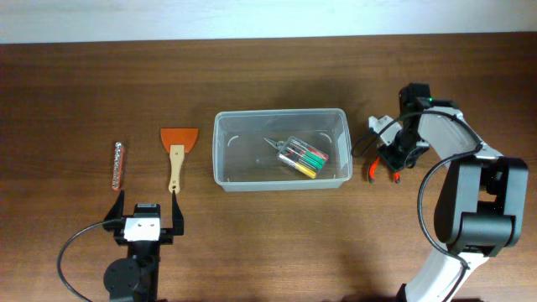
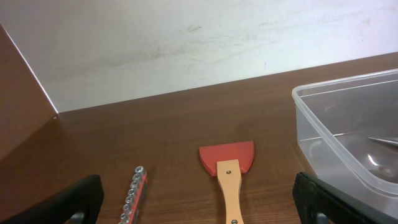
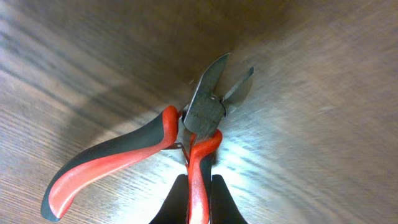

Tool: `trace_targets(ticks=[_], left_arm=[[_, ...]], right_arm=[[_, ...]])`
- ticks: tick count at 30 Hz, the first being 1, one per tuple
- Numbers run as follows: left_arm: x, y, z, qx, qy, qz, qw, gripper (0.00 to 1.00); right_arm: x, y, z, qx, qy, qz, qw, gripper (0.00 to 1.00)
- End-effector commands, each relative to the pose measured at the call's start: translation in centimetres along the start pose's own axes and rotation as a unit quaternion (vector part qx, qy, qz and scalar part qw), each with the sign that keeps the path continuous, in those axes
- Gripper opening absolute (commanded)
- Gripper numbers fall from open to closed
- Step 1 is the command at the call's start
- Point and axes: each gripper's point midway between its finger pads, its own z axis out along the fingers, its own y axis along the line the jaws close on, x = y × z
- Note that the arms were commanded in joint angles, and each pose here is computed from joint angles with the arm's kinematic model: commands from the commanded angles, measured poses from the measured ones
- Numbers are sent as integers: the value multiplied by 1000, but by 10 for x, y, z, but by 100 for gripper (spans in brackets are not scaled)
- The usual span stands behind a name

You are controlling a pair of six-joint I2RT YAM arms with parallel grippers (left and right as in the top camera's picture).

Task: Pack container
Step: 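Lift the cutters and carry them left over the container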

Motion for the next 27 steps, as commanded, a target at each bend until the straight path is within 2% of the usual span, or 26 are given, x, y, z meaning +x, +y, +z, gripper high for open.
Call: trace_targets(ticks=[1, 9, 15, 19, 22, 27], left_arm=[[3, 2, 0, -6, 2, -5, 1000, 99], [3, 2, 0, -6, 2, -5, 1000, 99], [3, 2, 0, -6, 2, -5, 1000, 99], [3, 2, 0, -6, 2, -5, 1000, 99], [3, 2, 0, -6, 2, -5, 1000, 99], [3, 2, 0, -6, 2, -5, 1000, 99]], right_arm=[[-19, -6, -18, 7, -23, 2, 1000, 4], [-41, -21, -66, 24, -49, 25, 998, 4], [-73, -22, -131, 54, -97, 3, 994, 4], [-100, 0, -172, 70, -131, -34, 988, 4], [-122, 36, -197, 75, -152, -81, 982, 4], [-138, 94, -204, 64, -156, -146, 975, 4]])
